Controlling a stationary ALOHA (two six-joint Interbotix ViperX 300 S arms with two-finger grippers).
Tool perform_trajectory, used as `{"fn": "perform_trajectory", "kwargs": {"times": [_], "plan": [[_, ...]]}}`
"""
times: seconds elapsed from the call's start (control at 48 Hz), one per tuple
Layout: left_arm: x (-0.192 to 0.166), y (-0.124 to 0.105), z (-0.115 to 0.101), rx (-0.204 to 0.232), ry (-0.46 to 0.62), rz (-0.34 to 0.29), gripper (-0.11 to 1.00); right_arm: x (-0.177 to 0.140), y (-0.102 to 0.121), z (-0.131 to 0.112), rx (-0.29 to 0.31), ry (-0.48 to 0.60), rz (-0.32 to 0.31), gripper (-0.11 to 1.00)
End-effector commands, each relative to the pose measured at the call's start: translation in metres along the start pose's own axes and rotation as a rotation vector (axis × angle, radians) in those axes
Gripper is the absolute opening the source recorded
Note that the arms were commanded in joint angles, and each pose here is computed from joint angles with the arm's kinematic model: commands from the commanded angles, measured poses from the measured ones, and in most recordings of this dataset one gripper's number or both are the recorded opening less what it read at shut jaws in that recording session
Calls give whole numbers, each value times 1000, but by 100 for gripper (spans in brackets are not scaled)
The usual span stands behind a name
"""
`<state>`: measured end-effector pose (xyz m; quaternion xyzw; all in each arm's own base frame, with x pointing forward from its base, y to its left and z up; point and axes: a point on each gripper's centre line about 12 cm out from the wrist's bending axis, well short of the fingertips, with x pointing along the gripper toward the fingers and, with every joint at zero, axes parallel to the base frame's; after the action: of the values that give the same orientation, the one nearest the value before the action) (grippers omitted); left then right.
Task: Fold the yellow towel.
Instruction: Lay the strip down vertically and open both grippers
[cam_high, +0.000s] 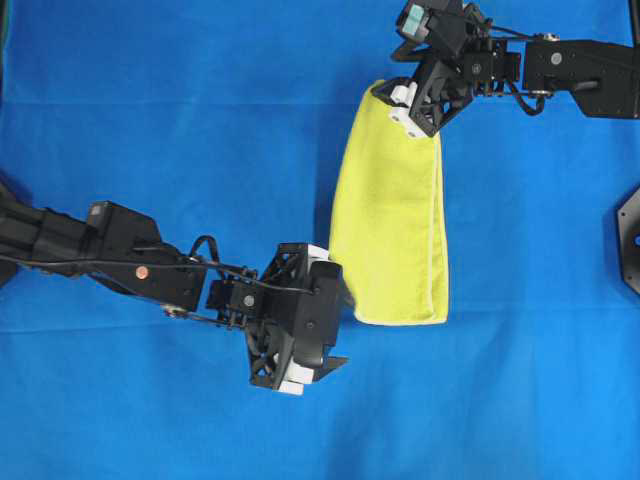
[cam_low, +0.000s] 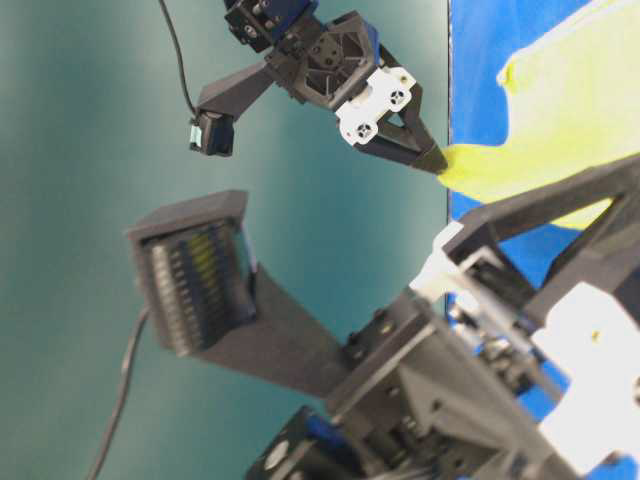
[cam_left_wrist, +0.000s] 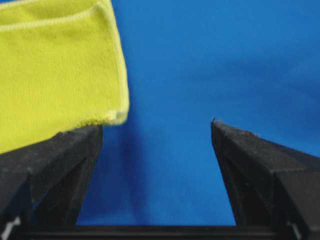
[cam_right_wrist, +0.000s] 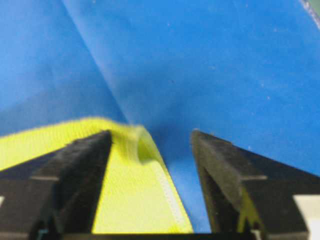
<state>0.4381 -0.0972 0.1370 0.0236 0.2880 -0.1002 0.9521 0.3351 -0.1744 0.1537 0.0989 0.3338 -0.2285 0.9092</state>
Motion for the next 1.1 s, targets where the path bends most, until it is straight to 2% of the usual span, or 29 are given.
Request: {"fn": "perform_trajectory", "kwargs": {"times": [0.0,0.229,0.438,0.604,0.792,0.959,1.084], "plan": [[-18,0,22,-4,-40,0,82,-10,-1,11,1,-32,-8,63],[-57,4,32,-3,-28,5,77,-47,-6,17,4,-60,-52,64],[-99,18,33,-20,-91,38,76,-94,-2,11,10,-147,-33,64],[-121,38,20,-45,-177,91,76,-133,9,-9,13,-239,26,64],[-154,61,7,-70,-329,168,76,-168,17,-35,18,-346,95,64],[-175,75,-15,-109,-394,226,76,-173,17,-65,47,-354,122,64],[-179,75,-16,-109,-413,228,76,-171,17,-76,55,-344,131,64]]}}
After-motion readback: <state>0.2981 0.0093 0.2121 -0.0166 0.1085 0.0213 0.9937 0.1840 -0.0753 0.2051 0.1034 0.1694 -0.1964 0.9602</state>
